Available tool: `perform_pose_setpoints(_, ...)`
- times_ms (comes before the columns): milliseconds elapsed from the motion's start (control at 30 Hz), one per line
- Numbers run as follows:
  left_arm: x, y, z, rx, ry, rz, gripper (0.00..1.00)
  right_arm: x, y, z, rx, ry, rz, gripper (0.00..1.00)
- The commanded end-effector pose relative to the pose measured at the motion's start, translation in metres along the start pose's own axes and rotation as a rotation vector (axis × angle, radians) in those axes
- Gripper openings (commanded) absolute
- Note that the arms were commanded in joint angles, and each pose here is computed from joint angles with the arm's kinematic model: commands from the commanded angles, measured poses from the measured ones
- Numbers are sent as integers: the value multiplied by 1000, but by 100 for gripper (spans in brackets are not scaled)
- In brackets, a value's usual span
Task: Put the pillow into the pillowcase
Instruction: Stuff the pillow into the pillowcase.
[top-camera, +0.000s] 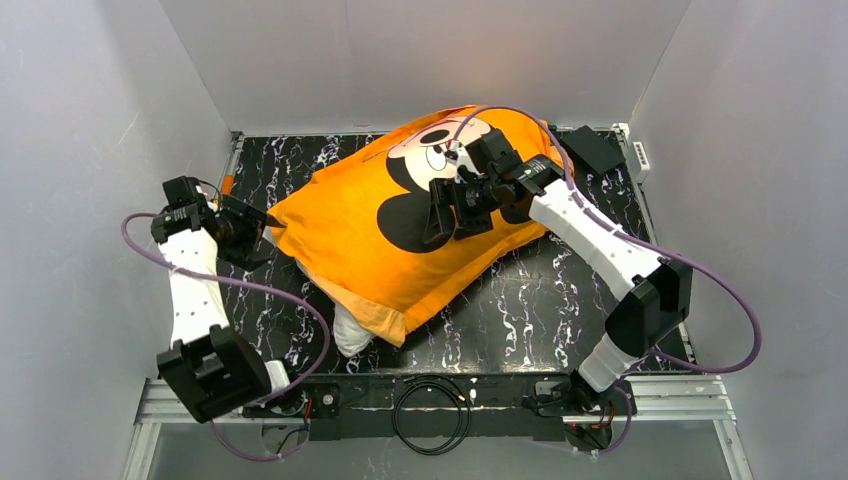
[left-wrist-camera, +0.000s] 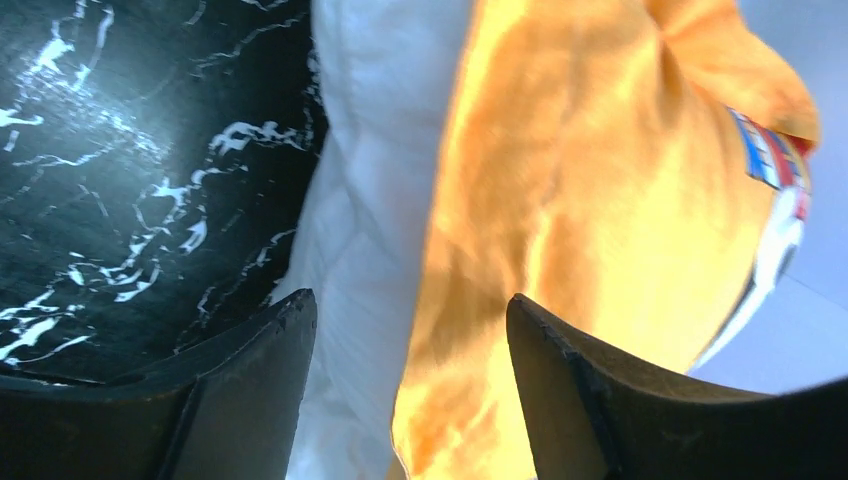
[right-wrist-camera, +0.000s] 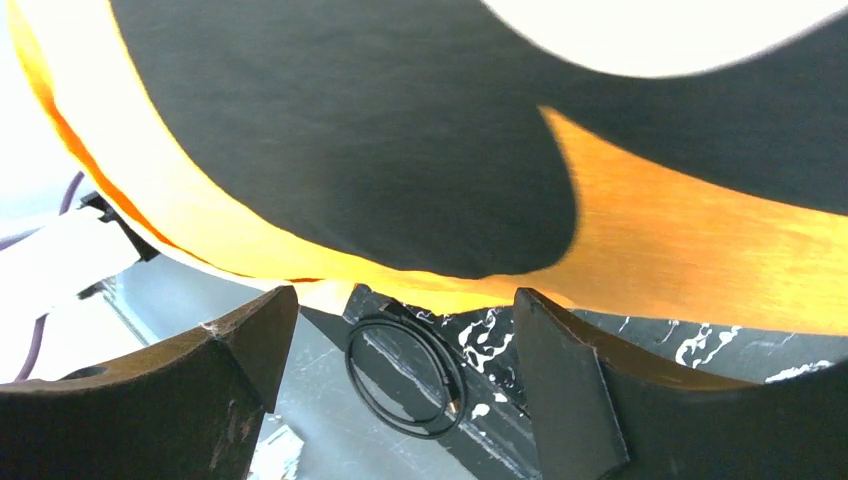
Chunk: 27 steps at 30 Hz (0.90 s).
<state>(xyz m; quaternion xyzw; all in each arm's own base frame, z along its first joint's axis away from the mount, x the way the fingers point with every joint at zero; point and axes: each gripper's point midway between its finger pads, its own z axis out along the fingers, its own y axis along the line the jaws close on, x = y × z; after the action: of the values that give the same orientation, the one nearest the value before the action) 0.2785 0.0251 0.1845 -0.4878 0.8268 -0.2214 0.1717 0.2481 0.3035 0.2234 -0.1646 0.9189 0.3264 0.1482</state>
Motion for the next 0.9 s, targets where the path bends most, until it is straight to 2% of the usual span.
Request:
perform_pose_setpoints(0,18,-24,-33,132,-22,-24,68,7,41,-12,-53,-21,-188,87)
perform_pose_setpoints(267,45,-31,-50,248,1,-53,68,94,105,45,-180,147,-529,81)
perform_pose_setpoints(433,54,-29,-57,262,6,-46,68,126,136,86,-263,238,-620,76)
perform_pose_setpoints(567,55,-31,-64,262,-1,-27,66,142,179,106,-369,304,-669,66)
perform_pose_setpoints(633,55,-28,-66,243,-8,-13,66,154,211,106,-497,358,-675,59)
perform_pose_setpoints(700,55,-25,-66,225,-14,-11,66,160,247,98,-623,378,-688,58)
perform_pose_setpoints(767,57,-22,-65,214,-4,-10,66,165,269,87,-714,390,-685,60)
perform_pose_setpoints(867,60,-18,-63,202,9,-7,66,154,285,68,-771,301,-676,68)
